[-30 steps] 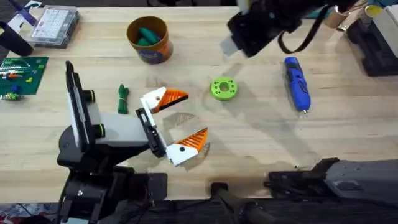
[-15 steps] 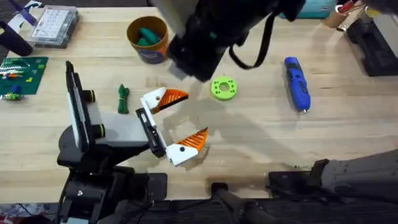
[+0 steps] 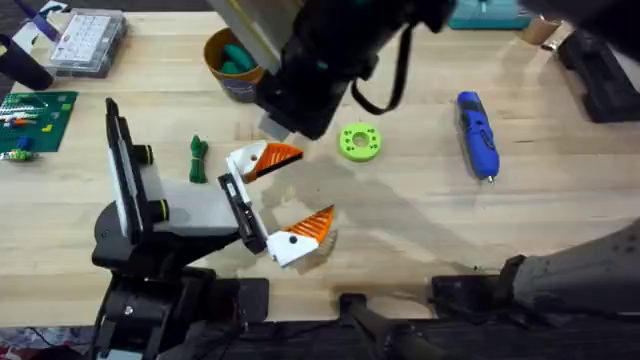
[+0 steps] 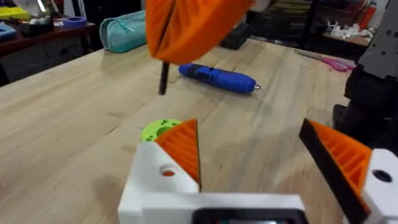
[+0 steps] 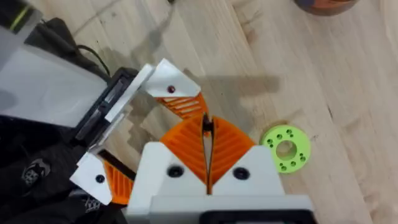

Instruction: Pick up the gripper from the table and insert it into the empty holder that is missing its gripper. Then pick up a screw, insert it into the mounting hole, and use the screwdriver to tighten it. Finally, clean up the table by picking up the vegetable and placing it into the bucket.

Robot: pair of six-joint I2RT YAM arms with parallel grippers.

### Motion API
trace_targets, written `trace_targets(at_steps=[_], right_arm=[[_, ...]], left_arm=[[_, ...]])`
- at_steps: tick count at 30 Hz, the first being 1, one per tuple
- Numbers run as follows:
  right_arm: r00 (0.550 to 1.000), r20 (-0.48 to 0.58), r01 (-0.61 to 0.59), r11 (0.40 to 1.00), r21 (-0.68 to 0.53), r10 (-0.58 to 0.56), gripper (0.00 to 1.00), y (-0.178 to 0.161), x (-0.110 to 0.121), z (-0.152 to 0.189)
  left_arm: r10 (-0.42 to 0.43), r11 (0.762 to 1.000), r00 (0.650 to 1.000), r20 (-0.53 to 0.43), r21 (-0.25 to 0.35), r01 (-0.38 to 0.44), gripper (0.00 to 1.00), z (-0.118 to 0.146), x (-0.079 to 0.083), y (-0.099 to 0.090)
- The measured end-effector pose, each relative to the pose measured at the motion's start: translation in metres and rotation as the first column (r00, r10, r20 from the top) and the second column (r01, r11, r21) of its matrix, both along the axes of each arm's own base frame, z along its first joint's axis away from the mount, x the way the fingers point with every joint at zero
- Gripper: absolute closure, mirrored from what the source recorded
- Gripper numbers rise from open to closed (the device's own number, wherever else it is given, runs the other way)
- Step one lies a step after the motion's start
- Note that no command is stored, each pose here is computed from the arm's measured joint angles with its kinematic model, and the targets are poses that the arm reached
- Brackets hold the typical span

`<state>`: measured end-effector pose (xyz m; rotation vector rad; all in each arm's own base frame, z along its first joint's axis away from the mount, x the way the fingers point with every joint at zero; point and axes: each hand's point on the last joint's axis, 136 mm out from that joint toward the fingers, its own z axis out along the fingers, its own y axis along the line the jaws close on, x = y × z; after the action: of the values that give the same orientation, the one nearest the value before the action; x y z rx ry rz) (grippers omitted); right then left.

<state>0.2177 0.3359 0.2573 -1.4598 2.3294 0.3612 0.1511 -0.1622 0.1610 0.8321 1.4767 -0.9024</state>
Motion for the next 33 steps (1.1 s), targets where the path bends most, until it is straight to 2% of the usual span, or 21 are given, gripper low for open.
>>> trace_targets(at_steps=[5,15,28,33], right_arm=[[1.0,-0.021,-0.018,0.999,-0.026,0.017,0.994,0.011,-0.001,-0.004],[0.994,-0.02,-0.111,0.993,-0.048,0.11,0.994,0.024,-0.022,-0.006],[0.992,-0.018,-0.125,0.991,-0.055,0.124,0.994,0.023,-0.023,-0.007],[0.987,-0.008,-0.162,0.985,-0.058,0.162,0.994,0.026,-0.028,-0.006]], left_arm=[[0.0,1.0,1.0,0.0,0.0,0.0,0.015,0.0,0.0,0.0],[0.0,1.0,1.0,0.0,0.0,0.0,0.014,0.0,0.0,0.0],[0.0,1.0,1.0,0.0,0.0,0.0,0.014,0.0,0.0,0.0],[0.0,1.0,1.0,0.0,0.0,0.0,0.014,0.0,0.0,0.0]])
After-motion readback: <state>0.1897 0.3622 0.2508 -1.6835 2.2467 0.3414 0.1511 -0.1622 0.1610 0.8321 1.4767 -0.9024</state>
